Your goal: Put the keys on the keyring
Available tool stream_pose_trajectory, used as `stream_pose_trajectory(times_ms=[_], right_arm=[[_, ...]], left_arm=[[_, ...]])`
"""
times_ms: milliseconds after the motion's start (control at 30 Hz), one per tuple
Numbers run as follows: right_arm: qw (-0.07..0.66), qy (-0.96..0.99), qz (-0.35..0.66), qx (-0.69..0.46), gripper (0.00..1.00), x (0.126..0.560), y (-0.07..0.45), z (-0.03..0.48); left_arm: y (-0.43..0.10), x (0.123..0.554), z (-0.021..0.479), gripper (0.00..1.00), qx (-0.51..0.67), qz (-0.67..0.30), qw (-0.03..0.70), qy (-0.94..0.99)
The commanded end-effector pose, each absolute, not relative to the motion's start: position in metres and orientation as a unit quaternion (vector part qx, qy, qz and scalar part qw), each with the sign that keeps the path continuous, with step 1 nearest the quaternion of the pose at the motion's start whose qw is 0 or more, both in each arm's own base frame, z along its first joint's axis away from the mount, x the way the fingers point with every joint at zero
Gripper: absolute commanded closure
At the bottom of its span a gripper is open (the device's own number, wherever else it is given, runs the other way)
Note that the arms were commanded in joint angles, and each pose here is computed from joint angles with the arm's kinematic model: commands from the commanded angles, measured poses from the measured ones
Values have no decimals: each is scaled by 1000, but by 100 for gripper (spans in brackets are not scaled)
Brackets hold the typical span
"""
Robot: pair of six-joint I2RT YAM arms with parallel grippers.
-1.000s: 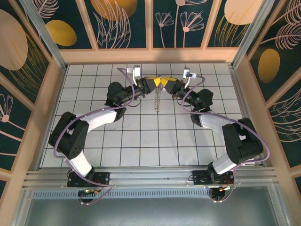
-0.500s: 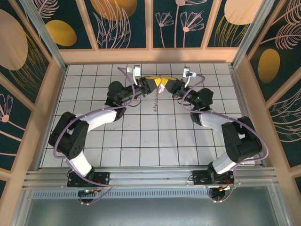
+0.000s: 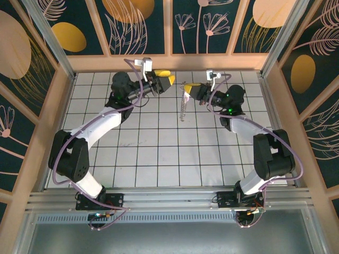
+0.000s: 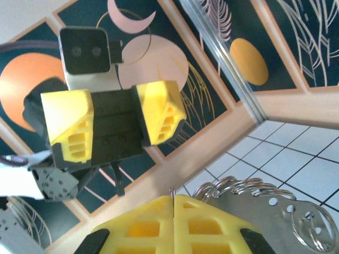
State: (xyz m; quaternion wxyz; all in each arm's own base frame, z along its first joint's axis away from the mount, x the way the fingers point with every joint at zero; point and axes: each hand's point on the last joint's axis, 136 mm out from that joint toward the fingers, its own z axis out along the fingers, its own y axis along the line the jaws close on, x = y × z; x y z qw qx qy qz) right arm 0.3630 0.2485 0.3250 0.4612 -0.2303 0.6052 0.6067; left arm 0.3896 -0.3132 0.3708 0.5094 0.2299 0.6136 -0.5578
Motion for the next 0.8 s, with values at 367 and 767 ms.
stream_pose_trajectory(times_ms=[367, 767], right_arm=[[406, 607, 614, -298, 100, 385, 254, 323], [410, 603, 622, -286, 100, 391, 256, 325]], left_arm=[[-331, 394, 321, 60, 322, -571, 398, 642], [-335, 399, 312, 63, 308, -590, 382, 641]])
